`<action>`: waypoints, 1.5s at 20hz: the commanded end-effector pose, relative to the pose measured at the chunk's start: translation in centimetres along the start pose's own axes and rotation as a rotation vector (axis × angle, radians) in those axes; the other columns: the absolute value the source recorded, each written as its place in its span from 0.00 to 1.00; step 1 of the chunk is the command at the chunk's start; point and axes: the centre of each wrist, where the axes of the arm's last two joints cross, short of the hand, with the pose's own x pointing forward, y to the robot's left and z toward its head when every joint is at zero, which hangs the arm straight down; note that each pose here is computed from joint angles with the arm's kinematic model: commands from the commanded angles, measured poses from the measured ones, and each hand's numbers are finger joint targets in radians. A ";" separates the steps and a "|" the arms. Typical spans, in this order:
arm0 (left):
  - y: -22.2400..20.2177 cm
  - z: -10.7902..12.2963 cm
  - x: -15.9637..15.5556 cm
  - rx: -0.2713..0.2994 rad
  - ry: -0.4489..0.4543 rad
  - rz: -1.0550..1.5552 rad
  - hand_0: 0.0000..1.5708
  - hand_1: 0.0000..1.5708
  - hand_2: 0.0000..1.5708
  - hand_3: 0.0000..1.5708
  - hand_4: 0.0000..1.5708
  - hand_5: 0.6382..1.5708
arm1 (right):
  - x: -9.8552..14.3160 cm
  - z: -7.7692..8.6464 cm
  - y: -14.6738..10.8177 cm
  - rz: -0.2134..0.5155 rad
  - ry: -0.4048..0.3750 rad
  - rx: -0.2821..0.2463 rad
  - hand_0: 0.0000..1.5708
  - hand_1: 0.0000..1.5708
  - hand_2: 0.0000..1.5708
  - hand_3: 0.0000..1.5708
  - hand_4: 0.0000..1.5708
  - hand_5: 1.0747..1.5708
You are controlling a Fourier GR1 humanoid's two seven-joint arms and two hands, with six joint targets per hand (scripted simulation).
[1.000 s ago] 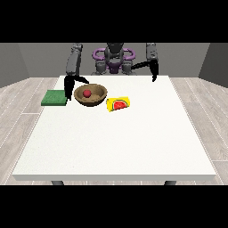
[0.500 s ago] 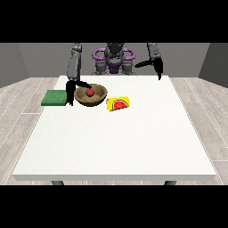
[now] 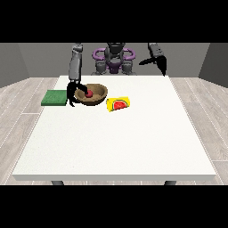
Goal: Pick the cup and pour the ball into the bowl, then pick the bowl and place it on the pad
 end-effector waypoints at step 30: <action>7.7 4.9 -5.9 0.168 0.173 0.032 0.00 0.00 0.00 0.00 0.80 0.93 | 11.9 -7.1 -7.0 0.429 0.289 -0.106 1.00 1.00 1.00 0.14 0.56 1.00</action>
